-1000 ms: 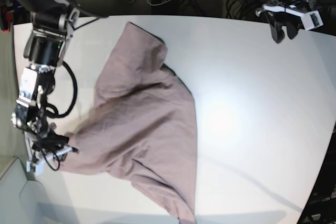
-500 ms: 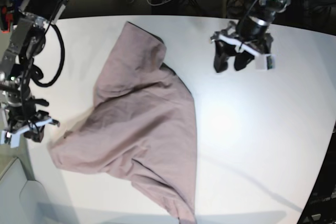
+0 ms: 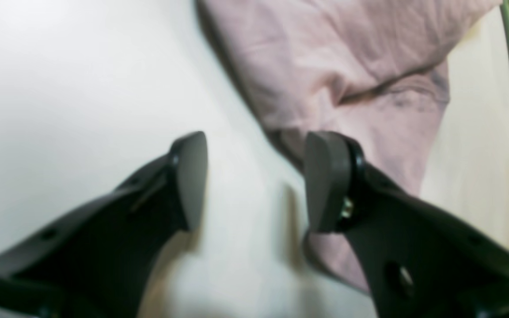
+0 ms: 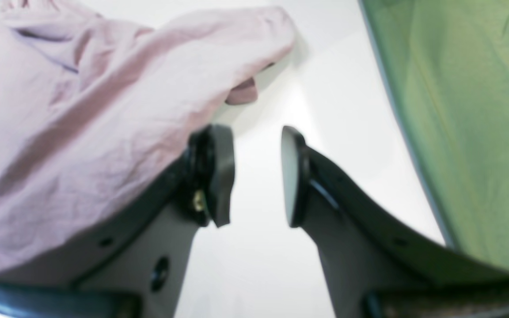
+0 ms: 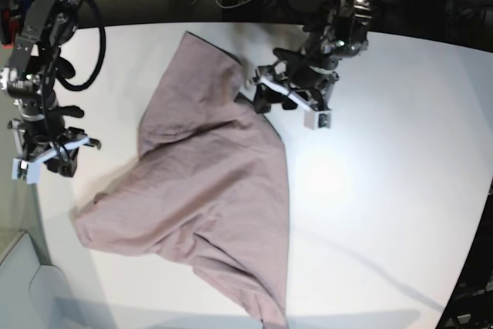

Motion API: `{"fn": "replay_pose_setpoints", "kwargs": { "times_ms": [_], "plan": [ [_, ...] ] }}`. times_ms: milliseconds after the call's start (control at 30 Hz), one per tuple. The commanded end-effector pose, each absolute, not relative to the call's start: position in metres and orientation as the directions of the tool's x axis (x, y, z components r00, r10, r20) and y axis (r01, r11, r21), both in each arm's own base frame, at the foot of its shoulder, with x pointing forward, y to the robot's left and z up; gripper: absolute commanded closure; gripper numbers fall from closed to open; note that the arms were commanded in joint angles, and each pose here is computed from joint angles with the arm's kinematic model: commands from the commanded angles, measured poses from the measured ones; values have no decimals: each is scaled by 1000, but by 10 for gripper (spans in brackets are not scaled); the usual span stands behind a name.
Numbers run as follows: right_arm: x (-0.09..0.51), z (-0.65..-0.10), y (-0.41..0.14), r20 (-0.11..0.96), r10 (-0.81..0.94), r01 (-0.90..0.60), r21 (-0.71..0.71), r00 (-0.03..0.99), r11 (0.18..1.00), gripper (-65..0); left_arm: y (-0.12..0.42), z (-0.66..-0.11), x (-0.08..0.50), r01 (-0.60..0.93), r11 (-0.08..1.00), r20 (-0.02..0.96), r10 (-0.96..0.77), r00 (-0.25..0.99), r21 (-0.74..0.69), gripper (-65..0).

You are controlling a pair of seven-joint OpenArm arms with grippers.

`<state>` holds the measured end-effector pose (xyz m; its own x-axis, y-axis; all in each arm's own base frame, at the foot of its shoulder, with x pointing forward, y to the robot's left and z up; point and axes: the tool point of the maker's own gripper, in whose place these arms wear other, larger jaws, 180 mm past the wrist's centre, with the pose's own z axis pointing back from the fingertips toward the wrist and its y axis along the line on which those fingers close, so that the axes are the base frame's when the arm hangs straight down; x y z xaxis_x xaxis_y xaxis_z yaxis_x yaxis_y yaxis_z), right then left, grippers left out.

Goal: Layout the t-shirt on the table in an organized manner, then fold the t-shirt properly
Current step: 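Grasp the shirt's middle fold with the left gripper and pull it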

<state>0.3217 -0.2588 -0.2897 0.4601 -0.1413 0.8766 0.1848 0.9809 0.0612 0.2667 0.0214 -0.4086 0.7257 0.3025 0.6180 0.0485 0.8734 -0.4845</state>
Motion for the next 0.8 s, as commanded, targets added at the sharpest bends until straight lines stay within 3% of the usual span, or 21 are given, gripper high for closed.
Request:
{"fn": "replay_pose_setpoints", "kwargs": {
  "times_ms": [0,267,467,600,767],
  "plan": [
    [326,-275,-262,901,-119,177,48,417,983,-199,15,-399,276,65,866,640,314,701,-496,-343],
    [316,-282,-261,890,-113,175,38,441,984,-199,-3,-412,291,57,862,618,314,721,-505,-326],
    [309,-280,-258,892,-99,168,26,441,985,-199,-11,-422,303,51,857,597,313,738,-513,-202],
    [309,-280,-259,892,-97,167,24,441,986,-199,-17,-409,305,84,852,621,305,722,-516,-4],
    [308,-281,-259,891,-94,167,21,445,986,-199,-11,-358,298,137,843,700,328,634,-520,-1]
  ]
}}
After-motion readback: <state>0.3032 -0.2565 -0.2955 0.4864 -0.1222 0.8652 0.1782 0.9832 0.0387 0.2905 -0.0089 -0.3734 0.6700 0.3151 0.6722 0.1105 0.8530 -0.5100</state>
